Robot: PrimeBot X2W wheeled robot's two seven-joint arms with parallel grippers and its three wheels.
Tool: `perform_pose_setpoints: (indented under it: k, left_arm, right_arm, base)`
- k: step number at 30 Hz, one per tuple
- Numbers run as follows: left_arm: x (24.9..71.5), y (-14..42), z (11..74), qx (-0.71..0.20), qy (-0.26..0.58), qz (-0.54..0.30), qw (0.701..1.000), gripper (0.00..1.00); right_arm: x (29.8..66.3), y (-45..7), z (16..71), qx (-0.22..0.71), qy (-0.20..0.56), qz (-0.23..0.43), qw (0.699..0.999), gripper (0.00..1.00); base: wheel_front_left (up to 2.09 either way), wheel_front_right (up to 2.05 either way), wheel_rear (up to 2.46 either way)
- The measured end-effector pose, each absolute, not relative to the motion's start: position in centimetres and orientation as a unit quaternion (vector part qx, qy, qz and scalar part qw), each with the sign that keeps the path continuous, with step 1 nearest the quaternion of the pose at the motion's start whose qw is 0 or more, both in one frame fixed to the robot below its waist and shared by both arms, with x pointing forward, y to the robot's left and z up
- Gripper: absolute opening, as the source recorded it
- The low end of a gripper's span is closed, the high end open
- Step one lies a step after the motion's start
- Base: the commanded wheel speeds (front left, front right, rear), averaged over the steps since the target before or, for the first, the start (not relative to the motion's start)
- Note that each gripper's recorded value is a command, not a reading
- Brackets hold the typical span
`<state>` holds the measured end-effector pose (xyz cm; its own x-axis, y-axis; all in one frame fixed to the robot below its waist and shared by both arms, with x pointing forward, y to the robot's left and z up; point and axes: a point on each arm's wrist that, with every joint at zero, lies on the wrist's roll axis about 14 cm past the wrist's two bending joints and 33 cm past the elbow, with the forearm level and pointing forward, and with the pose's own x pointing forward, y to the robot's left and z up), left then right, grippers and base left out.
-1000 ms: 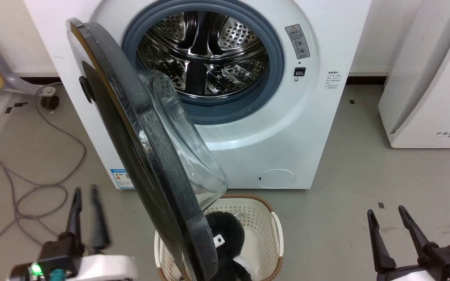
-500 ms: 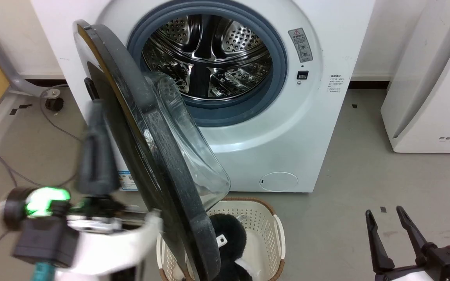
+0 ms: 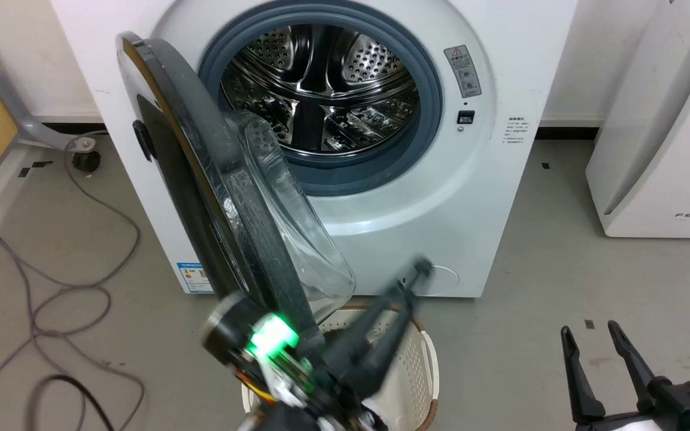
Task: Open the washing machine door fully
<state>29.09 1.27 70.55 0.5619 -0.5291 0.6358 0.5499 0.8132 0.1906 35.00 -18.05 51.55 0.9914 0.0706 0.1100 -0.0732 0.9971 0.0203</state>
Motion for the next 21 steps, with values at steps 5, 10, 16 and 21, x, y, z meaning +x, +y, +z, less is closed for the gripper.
perform_pose_setpoints:
  k: [5, 10, 16, 21]
  left_arm:
    - [28.2, -0.7, 66.6, -0.011, -0.295, -0.342, 0.892, 0.0]
    - [28.0, -1.5, 63.0, -0.011, -0.238, -0.355, 0.904, 0.0]
    - [29.9, 0.5, 58.8, -0.012, -0.17, -0.296, 0.94, 0.0]
    - [31.7, 3.0, 56.6, -0.017, -0.132, -0.237, 0.962, 0.0]
  right_arm:
    - [35.0, -17.9, 51.3, 0.012, -0.051, 0.039, 0.998, 1.0]
    - [35.2, -17.5, 51.2, 0.013, -0.049, 0.044, 0.998, 1.0]
    - [35.5, -17.2, 50.8, 0.014, -0.043, 0.05, 0.998, 1.0]
    - [35.6, -16.9, 50.3, 0.015, -0.034, 0.054, 0.998, 1.0]
  base:
    - [0.0, 0.0, 0.0]
    - [0.0, 0.0, 0.0]
    - [0.0, 0.0, 0.0]
    - [0.0, 0.0, 0.0]
